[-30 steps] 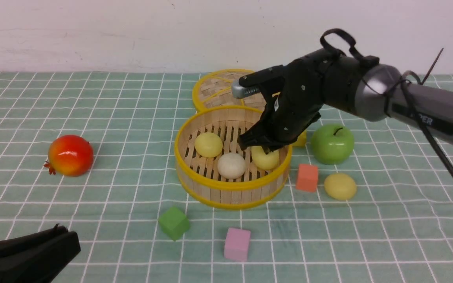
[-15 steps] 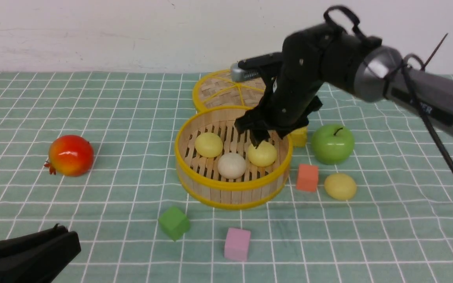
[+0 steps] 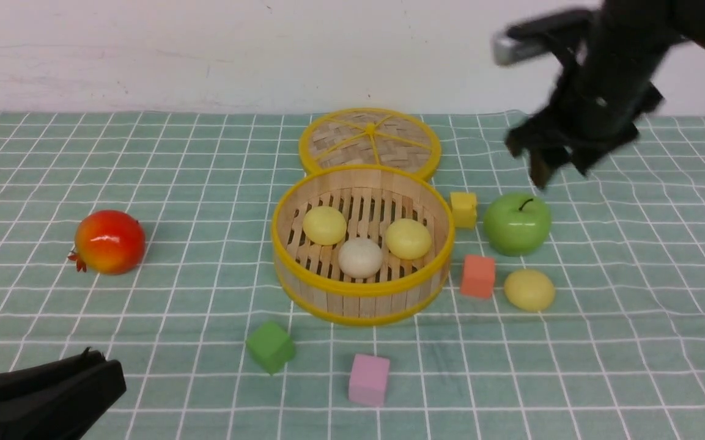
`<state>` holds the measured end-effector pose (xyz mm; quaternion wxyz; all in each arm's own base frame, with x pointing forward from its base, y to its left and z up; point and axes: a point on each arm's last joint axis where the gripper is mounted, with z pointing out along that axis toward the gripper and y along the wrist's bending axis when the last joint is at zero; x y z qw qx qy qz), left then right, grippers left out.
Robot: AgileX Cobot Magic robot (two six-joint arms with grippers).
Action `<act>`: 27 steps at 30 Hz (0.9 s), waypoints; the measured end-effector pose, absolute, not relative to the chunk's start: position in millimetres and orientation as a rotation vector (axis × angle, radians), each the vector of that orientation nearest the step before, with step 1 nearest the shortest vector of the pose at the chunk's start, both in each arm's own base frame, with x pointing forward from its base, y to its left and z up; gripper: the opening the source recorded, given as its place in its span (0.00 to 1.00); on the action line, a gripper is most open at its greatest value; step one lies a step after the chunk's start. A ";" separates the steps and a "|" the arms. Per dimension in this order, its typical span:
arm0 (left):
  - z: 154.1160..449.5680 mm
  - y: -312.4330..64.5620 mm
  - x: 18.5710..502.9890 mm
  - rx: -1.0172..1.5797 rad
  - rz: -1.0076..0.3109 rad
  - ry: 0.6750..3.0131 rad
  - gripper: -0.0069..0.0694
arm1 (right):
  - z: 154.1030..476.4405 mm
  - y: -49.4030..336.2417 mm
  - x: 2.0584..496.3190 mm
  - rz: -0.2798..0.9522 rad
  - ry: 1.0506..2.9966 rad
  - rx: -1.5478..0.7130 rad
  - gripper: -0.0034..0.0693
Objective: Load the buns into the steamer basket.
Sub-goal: Use the right arm to grab a steamed stuffed bun
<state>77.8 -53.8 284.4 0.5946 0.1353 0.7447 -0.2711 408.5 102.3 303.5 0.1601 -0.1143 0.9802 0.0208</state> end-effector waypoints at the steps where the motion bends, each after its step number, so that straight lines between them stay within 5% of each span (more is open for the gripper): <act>1: 284.4 -53.8 77.8 0.314 -0.630 1.730 0.25 | 287.5 93.6 407.7 0.082 2.861 -0.290 0.56; 5: 284.4 -53.8 77.8 0.314 -0.630 1.730 0.25 | 236.9 82.2 404.6 0.117 2.976 -0.228 0.46; 10: 284.4 -53.8 77.8 0.314 -0.630 1.730 0.25 | 220.4 85.8 413.3 0.168 2.920 -0.189 0.41; 27: 284.5 -53.8 77.9 0.314 -0.630 1.729 0.26 | 189.8 91.7 434.9 0.240 2.827 -0.119 0.51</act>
